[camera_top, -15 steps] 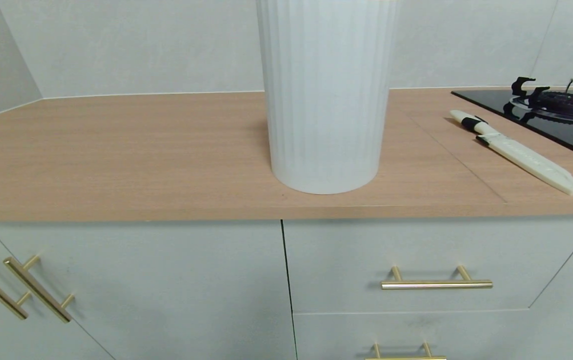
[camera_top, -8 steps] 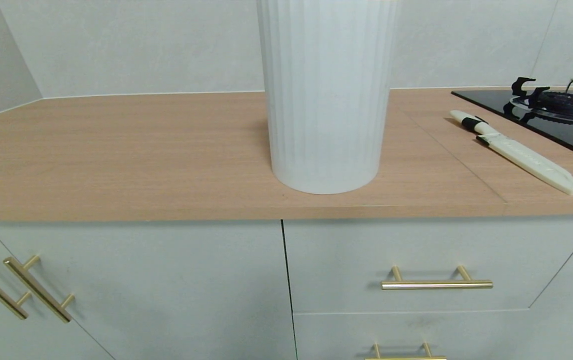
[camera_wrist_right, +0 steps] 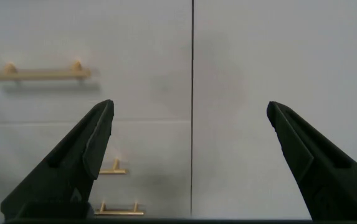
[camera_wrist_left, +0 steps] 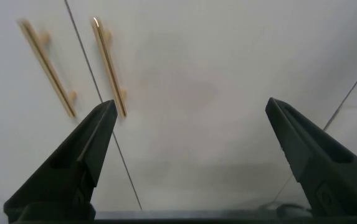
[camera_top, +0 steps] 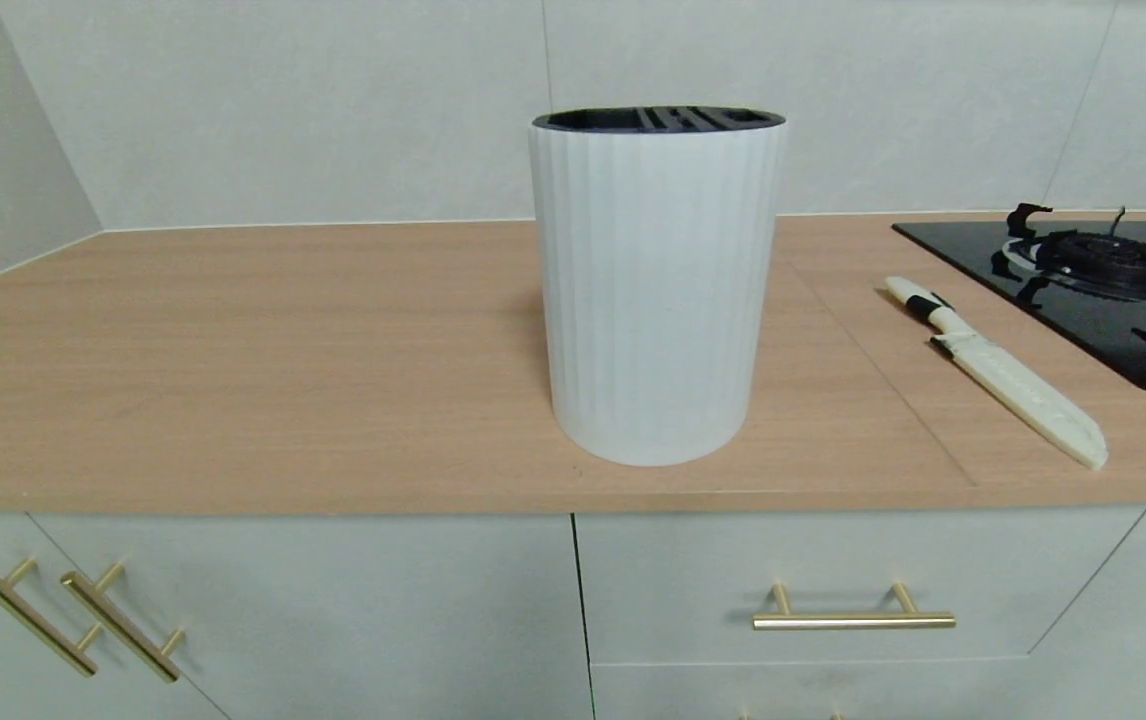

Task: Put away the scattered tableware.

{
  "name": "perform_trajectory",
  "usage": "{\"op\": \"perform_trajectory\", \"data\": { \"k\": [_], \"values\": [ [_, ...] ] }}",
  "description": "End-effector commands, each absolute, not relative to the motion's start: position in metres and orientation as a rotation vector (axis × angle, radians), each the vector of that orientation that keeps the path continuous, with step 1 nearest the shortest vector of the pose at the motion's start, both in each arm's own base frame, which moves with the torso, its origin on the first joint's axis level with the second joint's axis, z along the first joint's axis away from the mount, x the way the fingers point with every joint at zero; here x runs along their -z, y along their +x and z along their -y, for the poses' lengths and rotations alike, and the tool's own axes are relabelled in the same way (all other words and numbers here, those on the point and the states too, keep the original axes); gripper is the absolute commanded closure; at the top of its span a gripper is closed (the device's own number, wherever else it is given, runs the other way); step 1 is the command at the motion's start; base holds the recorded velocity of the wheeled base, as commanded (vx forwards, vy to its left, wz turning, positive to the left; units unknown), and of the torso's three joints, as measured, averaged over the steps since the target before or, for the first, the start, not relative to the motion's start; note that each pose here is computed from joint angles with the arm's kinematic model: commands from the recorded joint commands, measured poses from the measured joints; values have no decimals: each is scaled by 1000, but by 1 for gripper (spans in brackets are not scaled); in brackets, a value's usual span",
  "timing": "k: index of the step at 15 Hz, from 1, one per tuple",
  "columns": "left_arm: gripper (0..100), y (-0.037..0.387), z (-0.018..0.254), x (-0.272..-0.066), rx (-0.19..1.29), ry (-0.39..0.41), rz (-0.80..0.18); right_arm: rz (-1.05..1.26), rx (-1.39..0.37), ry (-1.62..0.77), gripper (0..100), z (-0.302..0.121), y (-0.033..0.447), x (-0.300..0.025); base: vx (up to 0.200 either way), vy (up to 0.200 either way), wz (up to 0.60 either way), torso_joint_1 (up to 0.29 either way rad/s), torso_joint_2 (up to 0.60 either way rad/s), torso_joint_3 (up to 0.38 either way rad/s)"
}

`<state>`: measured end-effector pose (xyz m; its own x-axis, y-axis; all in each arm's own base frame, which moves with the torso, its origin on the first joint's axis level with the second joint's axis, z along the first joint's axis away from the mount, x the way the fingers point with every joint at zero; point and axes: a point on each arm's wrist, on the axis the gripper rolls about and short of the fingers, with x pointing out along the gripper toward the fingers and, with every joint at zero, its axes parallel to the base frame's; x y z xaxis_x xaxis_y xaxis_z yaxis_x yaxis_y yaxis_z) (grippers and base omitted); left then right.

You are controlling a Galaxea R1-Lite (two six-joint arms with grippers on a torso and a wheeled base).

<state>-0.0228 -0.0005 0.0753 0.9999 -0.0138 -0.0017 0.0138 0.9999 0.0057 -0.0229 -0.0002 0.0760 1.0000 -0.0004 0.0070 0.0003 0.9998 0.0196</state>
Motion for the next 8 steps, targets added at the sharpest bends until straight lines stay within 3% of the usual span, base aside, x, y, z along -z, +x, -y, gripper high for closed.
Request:
{"op": "perform_trajectory", "data": {
  "k": [1, 8],
  "values": [
    [0, -23, 1, -75, 14, 6, -1, 6, 0, 20, 0, 0, -23, -76, 0, 0, 0, 154, -486, -290],
    [0, -23, 1, -75, 14, 6, -1, 6, 0, 20, 0, 0, -23, -76, 0, 0, 0, 182, -477, -290]
  ]
}}
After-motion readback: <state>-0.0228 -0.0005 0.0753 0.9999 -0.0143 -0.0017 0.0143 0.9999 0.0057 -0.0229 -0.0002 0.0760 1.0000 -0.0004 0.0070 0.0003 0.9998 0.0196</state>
